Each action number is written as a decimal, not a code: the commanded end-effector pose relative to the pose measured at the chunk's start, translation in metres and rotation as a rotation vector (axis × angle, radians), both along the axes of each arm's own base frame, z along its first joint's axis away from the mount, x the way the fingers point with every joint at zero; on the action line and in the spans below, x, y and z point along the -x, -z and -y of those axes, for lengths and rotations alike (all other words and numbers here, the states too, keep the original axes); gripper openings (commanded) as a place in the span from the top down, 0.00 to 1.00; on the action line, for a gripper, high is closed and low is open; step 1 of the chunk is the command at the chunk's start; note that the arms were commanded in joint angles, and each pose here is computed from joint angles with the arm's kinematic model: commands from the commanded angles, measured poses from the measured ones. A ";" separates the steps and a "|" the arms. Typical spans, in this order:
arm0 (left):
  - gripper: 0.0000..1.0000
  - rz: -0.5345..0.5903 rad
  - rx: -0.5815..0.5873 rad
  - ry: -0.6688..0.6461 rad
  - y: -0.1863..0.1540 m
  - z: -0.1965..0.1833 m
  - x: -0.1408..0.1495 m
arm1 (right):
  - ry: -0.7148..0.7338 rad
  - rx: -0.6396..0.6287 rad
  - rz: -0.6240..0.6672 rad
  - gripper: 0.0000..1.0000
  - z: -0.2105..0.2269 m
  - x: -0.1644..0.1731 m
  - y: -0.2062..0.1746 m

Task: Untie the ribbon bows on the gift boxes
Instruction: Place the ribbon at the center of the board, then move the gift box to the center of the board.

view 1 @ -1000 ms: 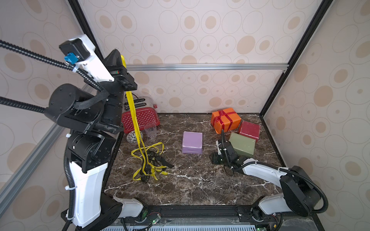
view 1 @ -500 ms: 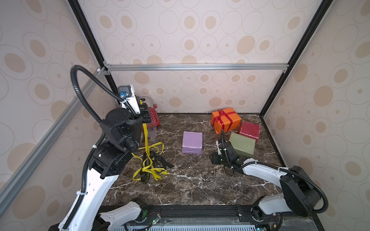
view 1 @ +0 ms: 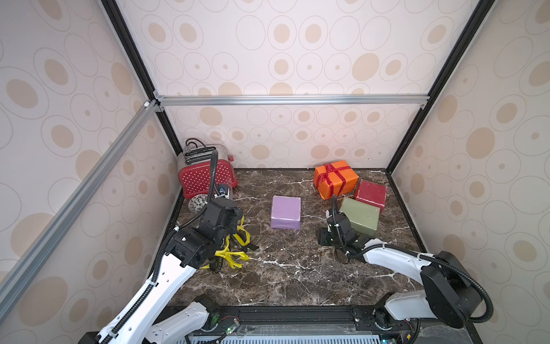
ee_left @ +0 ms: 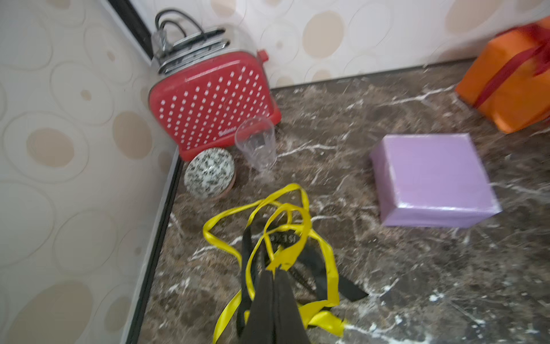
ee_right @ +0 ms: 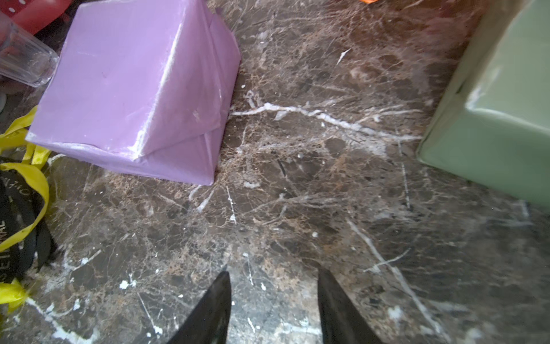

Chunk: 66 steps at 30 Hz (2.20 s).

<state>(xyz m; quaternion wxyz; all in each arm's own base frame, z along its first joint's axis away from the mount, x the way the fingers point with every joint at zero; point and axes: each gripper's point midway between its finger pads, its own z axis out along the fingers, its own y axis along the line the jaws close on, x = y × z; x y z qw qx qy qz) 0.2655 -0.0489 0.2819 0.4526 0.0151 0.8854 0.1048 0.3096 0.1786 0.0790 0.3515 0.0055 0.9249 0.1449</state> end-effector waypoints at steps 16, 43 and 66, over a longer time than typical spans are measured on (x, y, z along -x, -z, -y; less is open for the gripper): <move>0.69 -0.304 -0.011 -0.033 0.090 -0.010 0.022 | -0.257 -0.086 -0.088 0.51 -0.136 0.030 -0.028; 0.01 -0.214 0.275 0.164 0.072 0.030 0.026 | 0.038 -0.011 -0.256 0.53 -0.138 -0.087 0.037; 0.01 -0.245 0.306 0.207 0.076 0.042 0.026 | -0.081 -0.097 -0.115 0.36 -0.167 -0.162 -0.077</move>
